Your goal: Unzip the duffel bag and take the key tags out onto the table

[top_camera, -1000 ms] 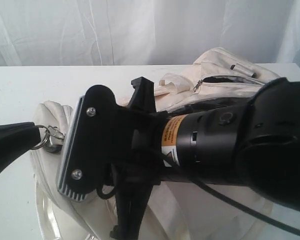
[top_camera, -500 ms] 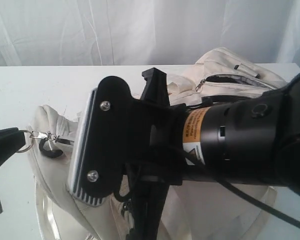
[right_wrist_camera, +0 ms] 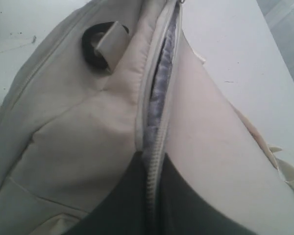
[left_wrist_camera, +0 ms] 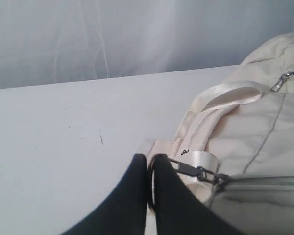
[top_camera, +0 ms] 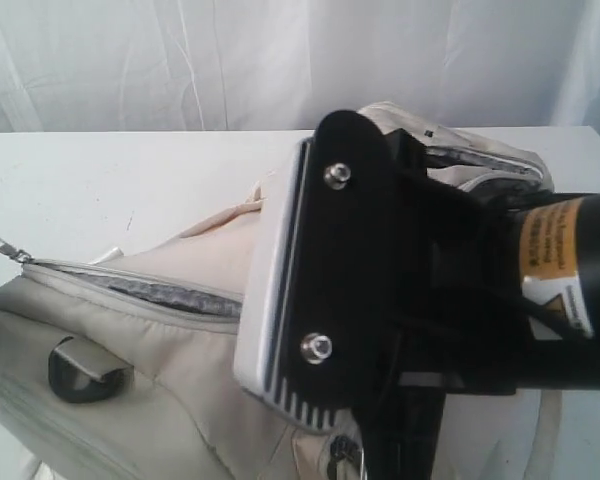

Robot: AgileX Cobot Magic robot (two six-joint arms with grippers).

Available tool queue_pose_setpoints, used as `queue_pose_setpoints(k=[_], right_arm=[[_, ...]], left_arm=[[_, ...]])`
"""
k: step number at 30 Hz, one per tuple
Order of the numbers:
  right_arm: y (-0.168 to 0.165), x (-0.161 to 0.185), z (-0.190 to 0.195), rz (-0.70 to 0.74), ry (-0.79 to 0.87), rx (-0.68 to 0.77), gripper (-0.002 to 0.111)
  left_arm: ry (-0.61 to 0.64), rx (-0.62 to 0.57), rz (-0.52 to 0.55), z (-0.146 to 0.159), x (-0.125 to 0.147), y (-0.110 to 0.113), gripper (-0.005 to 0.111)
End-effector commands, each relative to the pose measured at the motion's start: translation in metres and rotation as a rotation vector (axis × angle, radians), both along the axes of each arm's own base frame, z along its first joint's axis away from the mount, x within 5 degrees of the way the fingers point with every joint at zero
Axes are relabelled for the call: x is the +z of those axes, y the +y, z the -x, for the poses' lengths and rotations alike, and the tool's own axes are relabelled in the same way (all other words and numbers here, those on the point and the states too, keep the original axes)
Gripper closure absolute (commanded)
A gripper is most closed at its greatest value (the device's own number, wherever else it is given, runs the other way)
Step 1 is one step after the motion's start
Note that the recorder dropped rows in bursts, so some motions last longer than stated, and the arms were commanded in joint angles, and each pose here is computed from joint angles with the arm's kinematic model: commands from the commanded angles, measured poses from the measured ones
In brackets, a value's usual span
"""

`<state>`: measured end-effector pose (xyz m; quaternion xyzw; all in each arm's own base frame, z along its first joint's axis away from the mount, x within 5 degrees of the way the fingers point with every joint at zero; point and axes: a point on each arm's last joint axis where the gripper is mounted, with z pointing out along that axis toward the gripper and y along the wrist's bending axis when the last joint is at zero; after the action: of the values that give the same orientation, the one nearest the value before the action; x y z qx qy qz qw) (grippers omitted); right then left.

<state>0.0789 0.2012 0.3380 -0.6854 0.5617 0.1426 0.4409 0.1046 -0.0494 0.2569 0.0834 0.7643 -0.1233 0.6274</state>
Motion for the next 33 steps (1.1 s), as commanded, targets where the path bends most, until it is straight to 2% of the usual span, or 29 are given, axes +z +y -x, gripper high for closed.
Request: queue_pose_setpoints(k=[1,3,6,9,10,12,13,15,16,18,19,23,25,33], right_arm=[[-0.007,0.01,0.003,-0.046,-0.018,0.0,0.108],[-0.006,0.009,0.003,-0.043,-0.016,0.0,0.108],[-0.004,0.007,0.002,-0.037,-0.005,-0.005,0.108],[-0.001,0.005,0.001,-0.043,0.023,-0.024,0.108],[0.003,0.002,-0.001,-0.041,0.035,-0.031,0.108],[0.011,-0.002,-0.004,-0.044,0.036,-0.033,0.108],[0.015,-0.004,-0.006,-0.052,0.033,-0.032,0.108],[0.027,-0.005,-0.011,-0.107,0.006,-0.032,0.108],[0.036,-0.003,-0.015,-0.18,-0.043,-0.023,0.108],[0.049,0.002,-0.023,-0.318,-0.086,-0.033,0.108],[0.055,0.002,-0.034,-0.392,-0.087,-0.072,0.108],[0.065,-0.022,-0.084,-0.53,0.05,-0.31,0.108],[0.073,-0.023,-0.096,-0.63,0.109,-0.381,0.108],[0.105,0.0,-0.115,-0.723,0.118,-0.377,0.107]], left_arm=[[-0.017,0.192,-0.018,-0.004,0.001,0.018,0.107],[-0.013,0.151,-0.02,-0.003,0.0,0.014,0.106],[-0.014,0.101,-0.038,-0.003,0.0,0.01,0.093],[-0.017,0.083,-0.04,-0.002,0.0,0.009,0.071],[-0.018,0.08,-0.041,-0.002,0.0,0.008,0.053],[-0.011,0.048,-0.004,-0.002,0.004,0.005,0.037],[-0.008,0.004,0.014,-0.001,0.007,0.001,0.035],[-0.005,-0.166,0.052,0.005,0.014,-0.014,0.036],[0.003,-0.265,0.069,0.009,0.015,-0.022,0.036],[-0.007,-0.33,0.055,0.012,0.015,-0.027,0.036],[-0.015,-0.332,0.044,0.012,0.016,-0.027,0.036],[-0.043,-0.306,0.021,0.011,0.02,-0.025,0.036],[-0.054,-0.28,0.003,0.009,0.02,-0.023,0.036],[-0.085,-0.121,-0.056,0.002,0.021,-0.009,0.036]])
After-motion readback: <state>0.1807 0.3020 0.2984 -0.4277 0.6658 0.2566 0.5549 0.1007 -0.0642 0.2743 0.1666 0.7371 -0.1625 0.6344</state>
